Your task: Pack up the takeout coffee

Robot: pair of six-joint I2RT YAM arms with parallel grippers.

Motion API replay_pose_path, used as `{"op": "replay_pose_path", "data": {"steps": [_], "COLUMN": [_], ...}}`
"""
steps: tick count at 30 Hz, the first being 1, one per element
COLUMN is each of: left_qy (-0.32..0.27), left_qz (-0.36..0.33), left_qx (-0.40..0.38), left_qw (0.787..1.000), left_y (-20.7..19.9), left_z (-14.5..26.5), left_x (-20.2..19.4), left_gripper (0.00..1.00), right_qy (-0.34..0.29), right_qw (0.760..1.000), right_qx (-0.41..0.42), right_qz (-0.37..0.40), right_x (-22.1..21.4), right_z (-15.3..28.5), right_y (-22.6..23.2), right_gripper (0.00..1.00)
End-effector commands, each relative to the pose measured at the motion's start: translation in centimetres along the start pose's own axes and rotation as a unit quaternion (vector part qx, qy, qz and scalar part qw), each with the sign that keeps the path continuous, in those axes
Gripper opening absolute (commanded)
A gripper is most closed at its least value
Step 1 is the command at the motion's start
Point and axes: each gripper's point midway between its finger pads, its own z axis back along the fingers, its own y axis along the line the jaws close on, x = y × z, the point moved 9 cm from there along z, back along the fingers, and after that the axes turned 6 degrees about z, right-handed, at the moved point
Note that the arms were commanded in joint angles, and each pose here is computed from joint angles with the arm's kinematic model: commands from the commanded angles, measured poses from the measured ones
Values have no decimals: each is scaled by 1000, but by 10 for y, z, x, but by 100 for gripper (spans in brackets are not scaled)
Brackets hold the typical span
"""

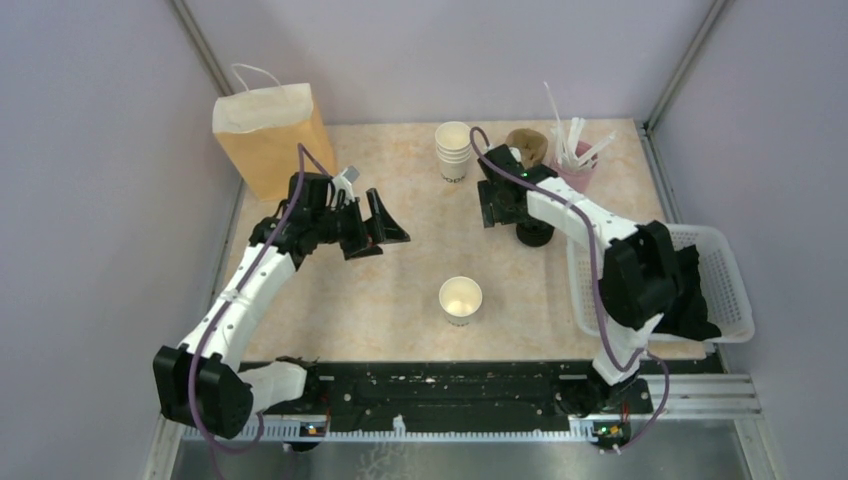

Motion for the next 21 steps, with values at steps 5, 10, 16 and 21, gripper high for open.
{"op": "replay_pose_path", "data": {"steps": [5,10,16,21], "left_qy": [0,-2,1,1], "left_qz": [-17,-26,-25,-26], "left_qx": [-19,-13,-13,-13], "left_qw": [1000,1000,1000,1000], "left_y": [-8,-9,-9,-9], "left_z": [-6,-9,-11,-11], "left_x": [13,19,20,21], "left_gripper": [98,98,98,98], "right_qy": [24,19,20,17], "right_qw": [998,998,998,998], "right_qx": [-58,-59,-60,-66], "right_qz": [8,11,13,15], "right_x": [18,21,21,19], "right_z": [-29,-38,-45,-47], "right_y": [-9,-9,-8,-9], "right_gripper": [65,57,42,37]}}
